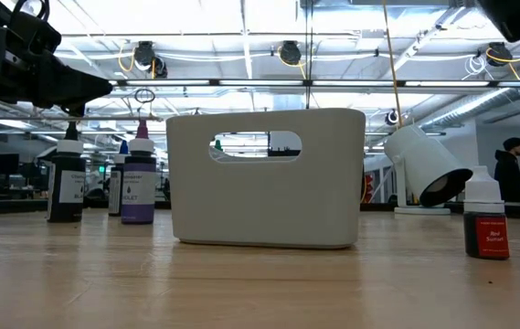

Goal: Pick & Place food coloring
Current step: Put the small yellow food coloring bottle into the white bin

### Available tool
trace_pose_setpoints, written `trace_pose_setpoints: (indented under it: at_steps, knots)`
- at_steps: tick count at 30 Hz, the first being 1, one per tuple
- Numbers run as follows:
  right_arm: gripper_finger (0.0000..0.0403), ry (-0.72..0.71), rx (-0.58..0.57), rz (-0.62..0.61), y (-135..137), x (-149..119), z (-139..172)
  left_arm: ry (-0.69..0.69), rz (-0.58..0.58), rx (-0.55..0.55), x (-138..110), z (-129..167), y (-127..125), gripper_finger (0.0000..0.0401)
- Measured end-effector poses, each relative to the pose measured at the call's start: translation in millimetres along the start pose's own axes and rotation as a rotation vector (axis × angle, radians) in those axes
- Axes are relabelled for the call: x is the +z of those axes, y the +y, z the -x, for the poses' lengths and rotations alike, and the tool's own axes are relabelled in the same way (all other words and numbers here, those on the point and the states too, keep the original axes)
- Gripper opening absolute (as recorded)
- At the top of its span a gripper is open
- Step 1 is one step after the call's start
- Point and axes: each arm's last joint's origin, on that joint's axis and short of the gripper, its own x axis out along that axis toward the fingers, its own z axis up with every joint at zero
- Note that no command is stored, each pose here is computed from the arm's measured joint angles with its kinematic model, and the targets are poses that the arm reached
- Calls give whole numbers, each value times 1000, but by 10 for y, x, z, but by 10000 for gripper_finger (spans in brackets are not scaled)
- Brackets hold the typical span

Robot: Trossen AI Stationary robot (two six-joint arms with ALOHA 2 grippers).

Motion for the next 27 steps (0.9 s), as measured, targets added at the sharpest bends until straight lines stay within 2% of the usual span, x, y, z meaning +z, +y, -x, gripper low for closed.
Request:
trace_pose_setpoints:
  at_steps: [7,16,27]
  knots:
    - [171,-9,-56,-48,-98,-31,-148,0,0,0,0,0,0,58]
    - [161,0,51,-59,-126,-66,-481,1,0,0,-1,0,0,58]
    - [160,-3,30,-59,-201,-61,-588,0,0,0,0,0,0,58]
